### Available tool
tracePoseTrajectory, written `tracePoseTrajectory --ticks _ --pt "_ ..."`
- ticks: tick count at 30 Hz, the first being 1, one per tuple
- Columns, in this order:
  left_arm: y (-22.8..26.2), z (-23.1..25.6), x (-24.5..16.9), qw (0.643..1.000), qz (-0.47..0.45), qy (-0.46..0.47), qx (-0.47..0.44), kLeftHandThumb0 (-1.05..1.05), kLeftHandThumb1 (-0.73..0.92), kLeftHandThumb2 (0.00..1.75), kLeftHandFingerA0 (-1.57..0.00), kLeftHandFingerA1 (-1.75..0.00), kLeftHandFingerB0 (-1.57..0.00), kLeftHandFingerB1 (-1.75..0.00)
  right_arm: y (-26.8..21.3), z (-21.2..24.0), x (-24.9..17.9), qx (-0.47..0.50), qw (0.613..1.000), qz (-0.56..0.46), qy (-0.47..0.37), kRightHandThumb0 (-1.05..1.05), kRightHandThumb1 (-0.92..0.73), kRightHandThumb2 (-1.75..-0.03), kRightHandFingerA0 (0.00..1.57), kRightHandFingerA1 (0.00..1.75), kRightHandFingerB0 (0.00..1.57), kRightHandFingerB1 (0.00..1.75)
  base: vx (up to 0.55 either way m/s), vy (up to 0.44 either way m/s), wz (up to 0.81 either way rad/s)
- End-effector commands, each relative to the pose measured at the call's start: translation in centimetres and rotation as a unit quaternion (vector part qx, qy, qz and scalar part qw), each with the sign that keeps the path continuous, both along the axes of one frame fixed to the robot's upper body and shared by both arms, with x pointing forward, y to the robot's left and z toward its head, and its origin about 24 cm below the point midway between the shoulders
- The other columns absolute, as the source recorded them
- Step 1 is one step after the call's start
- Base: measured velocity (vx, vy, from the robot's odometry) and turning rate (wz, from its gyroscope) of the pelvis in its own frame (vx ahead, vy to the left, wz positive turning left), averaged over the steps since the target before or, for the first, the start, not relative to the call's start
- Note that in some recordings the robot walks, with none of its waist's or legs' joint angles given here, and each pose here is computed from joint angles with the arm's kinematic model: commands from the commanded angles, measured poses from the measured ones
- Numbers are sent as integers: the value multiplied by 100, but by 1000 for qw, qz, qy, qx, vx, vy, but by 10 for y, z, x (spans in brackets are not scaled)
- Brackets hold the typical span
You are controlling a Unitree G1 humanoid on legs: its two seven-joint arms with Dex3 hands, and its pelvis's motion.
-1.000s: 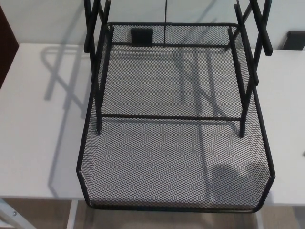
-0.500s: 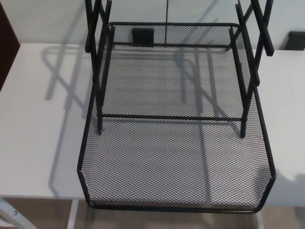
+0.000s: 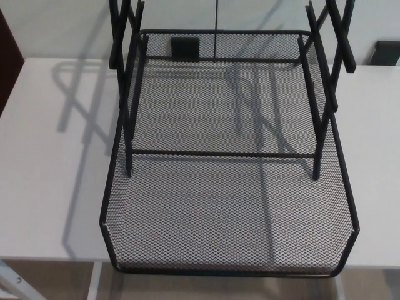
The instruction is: The robot walks towards a file tray kept in the middle of a desk and uses its right hand to grab a tray and pulls it out towards itself
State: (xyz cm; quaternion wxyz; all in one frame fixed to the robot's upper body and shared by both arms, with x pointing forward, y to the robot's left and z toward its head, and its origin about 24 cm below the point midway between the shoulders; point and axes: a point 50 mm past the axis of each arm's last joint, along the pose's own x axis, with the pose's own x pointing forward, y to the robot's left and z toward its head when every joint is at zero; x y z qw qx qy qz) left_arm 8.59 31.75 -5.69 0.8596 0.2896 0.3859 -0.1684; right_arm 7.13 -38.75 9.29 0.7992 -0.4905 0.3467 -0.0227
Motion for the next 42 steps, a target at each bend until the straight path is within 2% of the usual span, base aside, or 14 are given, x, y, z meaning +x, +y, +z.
tracePoseTrajectory --ticks 1,5,8,12,13,16,17,21,22,30,31,32,34,42 --pt "13 4 2 997 -51 43 45 -44 48 67 -34 -46 -15 -37 5 -93 -52 250 952 -42 174 -29 -57 -57 112 90 102 61 0 0 0" --pt "14 5 1 997 -49 39 44 -45 48 68 -34 -47 -15 -38 18 -143 -47 240 938 -57 244 -33 -60 -58 111 64 101 59 0 0 0" --pt "15 5 0 998 -35 35 42 -46 50 69 -30 -45 -15 -38 28 -171 -39 242 933 -84 252 -47 -52 -83 68 61 45 51 0 0 0" --pt "17 6 2 999 -3 16 33 -43 51 68 -28 -45 -14 -37 46 -185 -11 287 928 -110 213 -51 -65 -61 34 38 35 37 0 0 0" --pt "19 6 4 999 10 10 40 -44 51 69 -27 -45 -16 -37 54 -185 1 321 920 -113 196 -30 -48 -100 9 50 9 48 0 0 0" --pt "22 6 7 998 37 1 40 -47 54 71 -21 -43 -13 -37 64 -183 20 331 921 -81 190 -37 -46 -101 1 48 0 44 0 0 0" --pt "23 6 8 998 54 -5 38 -48 54 71 -19 -42 -12 -37 69 -180 30 331 923 -72 183 -67 -70 -61 9 30 16 31 0 0 0" --pt "25 3 12 995 93 -23 33 -56 59 71 -15 -40 -12 -36 83 -178 51 329 924 -109 160 -79 -59 -92 0 27 3 24 0 0 0" --pt "25 4 12 995 93 -25 36 -33 50 101 -2 -49 0 -48 86 -178 54 331 923 -114 156 -78 -60 -93 0 28 3 25 0 0 0" --pt "20 -4 8 989 144 -26 -14 -35 49 102 -2 -50 0 -48 84 -200 39 322 923 -149 151 -77 -58 -92 1 32 2 26 0 0 0" --pt "21 -6 9 988 150 -22 -18 -64 71 62 -13 -33 -12 -28 84 -201 37 321 924 -144 153 -74 -57 -91 0 34 2 29 0 0 0" --pt "20 -8 10 987 159 -18 -22 -36 47 102 -1 -49 0 -48 84 -203 35 322 923 -143 154 -71 -54 -88 0 33 2 28 0 0 0" --pt "13 -15 12 984 173 -11 -37 -74 55 90 -2 -43 -7 -37 82 -206 29 320 923 -147 154 -66 -67 -62 6 30 5 24 0 0 0" --pt "-25 -39 8 980 180 12 -85 -66 59 94 -1 -42 -1 -38 94 -214 23 343 918 -143 136 -71 -52 -87 0 35 2 29 0 0 0"
